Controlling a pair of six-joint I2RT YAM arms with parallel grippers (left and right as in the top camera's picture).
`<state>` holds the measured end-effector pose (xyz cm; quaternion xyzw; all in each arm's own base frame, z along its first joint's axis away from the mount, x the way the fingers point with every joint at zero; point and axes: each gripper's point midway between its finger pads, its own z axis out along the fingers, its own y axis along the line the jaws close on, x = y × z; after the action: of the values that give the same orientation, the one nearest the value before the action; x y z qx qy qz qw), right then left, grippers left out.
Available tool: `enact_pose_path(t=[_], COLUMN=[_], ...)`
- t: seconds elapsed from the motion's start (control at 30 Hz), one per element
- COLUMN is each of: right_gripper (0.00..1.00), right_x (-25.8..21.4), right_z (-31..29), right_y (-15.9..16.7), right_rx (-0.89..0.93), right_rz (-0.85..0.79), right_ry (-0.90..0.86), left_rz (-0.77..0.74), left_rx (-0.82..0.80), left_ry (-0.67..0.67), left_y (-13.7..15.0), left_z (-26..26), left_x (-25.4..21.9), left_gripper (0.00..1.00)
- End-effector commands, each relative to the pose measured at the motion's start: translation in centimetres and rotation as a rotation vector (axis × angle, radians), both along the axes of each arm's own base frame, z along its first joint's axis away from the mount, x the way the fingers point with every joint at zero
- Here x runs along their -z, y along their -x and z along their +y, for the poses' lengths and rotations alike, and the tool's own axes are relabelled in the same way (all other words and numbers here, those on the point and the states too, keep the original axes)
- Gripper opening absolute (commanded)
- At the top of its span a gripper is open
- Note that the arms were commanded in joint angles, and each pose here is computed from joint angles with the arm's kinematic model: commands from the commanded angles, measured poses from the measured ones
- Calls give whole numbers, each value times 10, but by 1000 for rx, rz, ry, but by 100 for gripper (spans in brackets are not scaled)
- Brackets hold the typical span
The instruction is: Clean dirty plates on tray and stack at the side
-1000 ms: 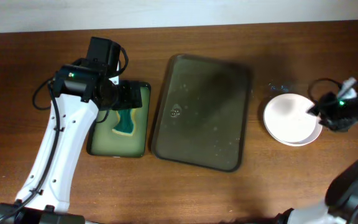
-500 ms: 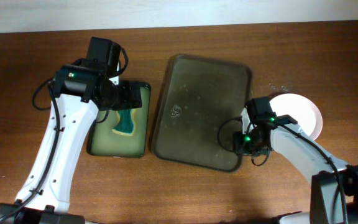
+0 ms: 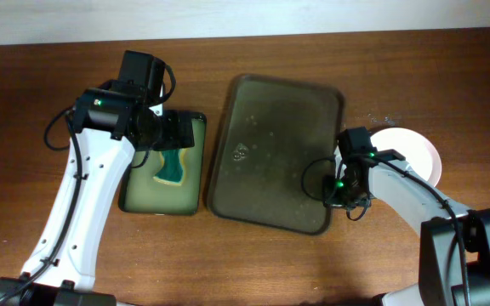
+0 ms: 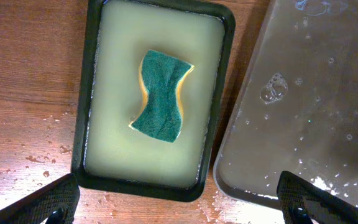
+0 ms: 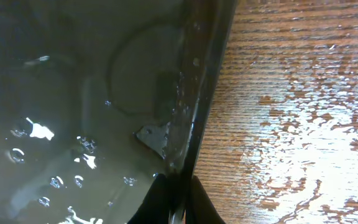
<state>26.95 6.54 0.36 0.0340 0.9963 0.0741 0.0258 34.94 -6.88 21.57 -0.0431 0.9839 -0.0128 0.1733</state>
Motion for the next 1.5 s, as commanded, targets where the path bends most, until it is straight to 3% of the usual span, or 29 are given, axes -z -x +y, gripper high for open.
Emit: enact_pose_path(t=[0.0,0.17,0.37,0.4,0.43,0.53,0.7,0.73,0.87,0.97,1.13,1.23,1.37,1.47], right_gripper=[4,4,4,11,37,44,49,98,98,98,98,98,98,98], right_x=[5,3,1,1,-1,-30,-137,-171,-241,-252,-296,-273,-192,-173], right_z=[-17,-51,-49,-49,-50,-41,-1,16,54,32,-11,-29,-20,-8], right_y=[-2,-8,-22,-21,-20,-25,-16,-6,24,42,74,73,54,41], right_rx=[-160,-145,-151,-152,-152,-138,-162,-190,-292,-262,-290,-202,-223,-258], right_rz=[-22,-42,-101,-96,-94,-166,-396,-461,-625,-695,-1012,-1153,-1198,-1400], right_ry=[122,324,325,325,325,270,18,-93,-357,-240,24,87,43,2], left_rz=[-9,-9,-9,-9,-9,-9,-9,-9,-9,-9,-9,-9,-9,-9], left_rx=[0,0,0,0,0,0,0,0,0,0,0,0,0,0], left_ry=[-7,-7,-7,-7,-7,-7,-7,-7,-7,-7,-7,-7,-7,-7], left_y=[0,0,0,0,0,0,0,0,0,0,0,0,0,0], left_z=[2,2,2,2,2,2,2,2,2,2,2,2,2,2], left_x=[-2,-2,-2,-2,-2,-2,-2,-2,-2,-2,-2,-2,-2,-2], left_gripper=[100,100,100,100,100,100,100,100,100,100,100,100,100,100])
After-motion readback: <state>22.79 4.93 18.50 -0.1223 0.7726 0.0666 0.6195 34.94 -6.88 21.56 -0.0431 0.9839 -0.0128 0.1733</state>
